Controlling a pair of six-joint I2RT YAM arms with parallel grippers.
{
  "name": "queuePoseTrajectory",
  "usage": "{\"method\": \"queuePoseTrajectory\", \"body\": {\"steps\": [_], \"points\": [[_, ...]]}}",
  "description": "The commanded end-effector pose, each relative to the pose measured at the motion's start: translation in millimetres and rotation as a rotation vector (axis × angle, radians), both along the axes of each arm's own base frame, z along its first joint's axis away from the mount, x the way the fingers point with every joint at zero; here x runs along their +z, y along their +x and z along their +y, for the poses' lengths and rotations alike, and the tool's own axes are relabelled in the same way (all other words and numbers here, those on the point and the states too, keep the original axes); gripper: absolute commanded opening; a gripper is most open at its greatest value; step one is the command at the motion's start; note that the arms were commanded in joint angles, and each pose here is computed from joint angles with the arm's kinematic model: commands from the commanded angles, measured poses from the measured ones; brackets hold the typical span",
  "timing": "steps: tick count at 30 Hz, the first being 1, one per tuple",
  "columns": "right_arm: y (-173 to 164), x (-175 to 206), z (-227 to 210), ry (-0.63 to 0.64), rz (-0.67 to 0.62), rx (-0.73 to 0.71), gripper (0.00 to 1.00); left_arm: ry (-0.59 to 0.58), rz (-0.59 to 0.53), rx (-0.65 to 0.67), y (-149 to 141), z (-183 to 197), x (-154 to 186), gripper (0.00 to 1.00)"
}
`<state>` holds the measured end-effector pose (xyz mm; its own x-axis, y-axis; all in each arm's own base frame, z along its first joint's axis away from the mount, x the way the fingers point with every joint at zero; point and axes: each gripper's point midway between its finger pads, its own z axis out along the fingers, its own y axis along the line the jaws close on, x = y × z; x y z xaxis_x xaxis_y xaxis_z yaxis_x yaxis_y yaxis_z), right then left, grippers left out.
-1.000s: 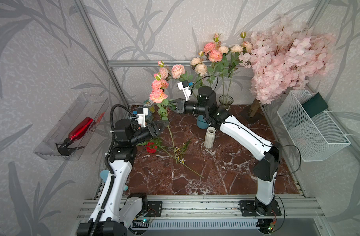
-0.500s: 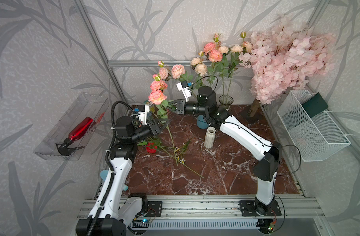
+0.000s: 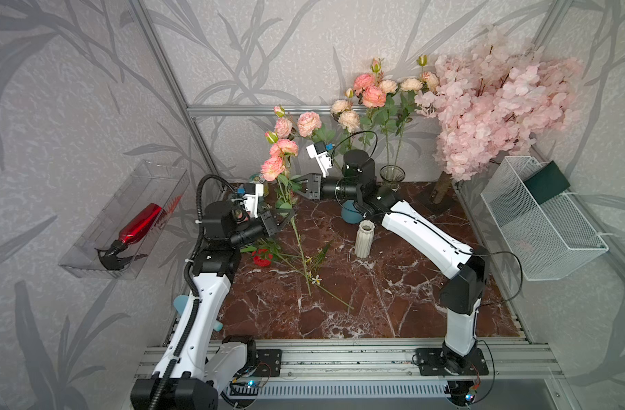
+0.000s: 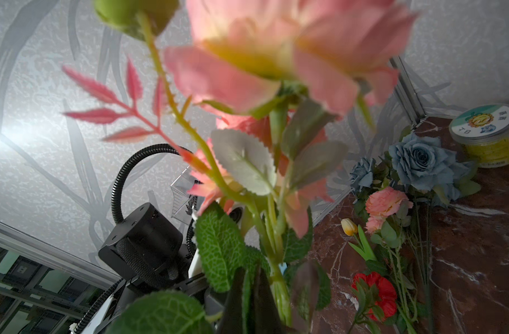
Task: Place the pink flowers into the vase
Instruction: Pick up the flower at the center of the board.
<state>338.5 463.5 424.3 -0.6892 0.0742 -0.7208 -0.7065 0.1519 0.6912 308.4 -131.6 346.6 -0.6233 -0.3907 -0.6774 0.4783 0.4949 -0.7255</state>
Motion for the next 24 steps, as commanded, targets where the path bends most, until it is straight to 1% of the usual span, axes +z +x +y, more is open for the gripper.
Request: {"method": "queuePoseTrajectory", "body": {"steps": [1,3,7,9,13,15,16,20,22,24], "points": [[-6,4,-2,-0.005,-0.036,0.012,0.00,0.019,-0.039,0.026,0,4,13,0.05],[-5,2,-3,-0.018,-0.046,0.005,0.00,0.030,-0.034,0.038,0,5,11,0.00],[-6,-1,-6,-0.052,-0.089,0.000,0.00,0.072,-0.027,0.082,1,11,5,0.00],[-8,-2,-8,-0.069,-0.109,-0.003,0.08,0.099,-0.024,0.116,1,16,1,0.00],[-10,-11,-18,-0.133,-0.167,-0.029,0.26,0.146,-0.021,0.182,3,26,-6,0.00],[-11,-19,-25,-0.177,-0.193,-0.046,0.37,0.156,-0.013,0.200,5,29,-9,0.00],[-11,-25,-29,-0.204,-0.209,-0.057,0.41,0.163,-0.009,0.210,6,30,-10,0.00],[-19,-49,-45,-0.303,-0.252,-0.079,0.47,0.187,0.006,0.233,9,34,-14,0.00],[-30,-60,-48,-0.335,-0.259,-0.063,0.48,0.187,0.004,0.238,9,34,-13,0.00],[-40,-80,-44,-0.375,-0.243,-0.025,0.48,0.192,0.004,0.249,10,36,-13,0.00]]}}
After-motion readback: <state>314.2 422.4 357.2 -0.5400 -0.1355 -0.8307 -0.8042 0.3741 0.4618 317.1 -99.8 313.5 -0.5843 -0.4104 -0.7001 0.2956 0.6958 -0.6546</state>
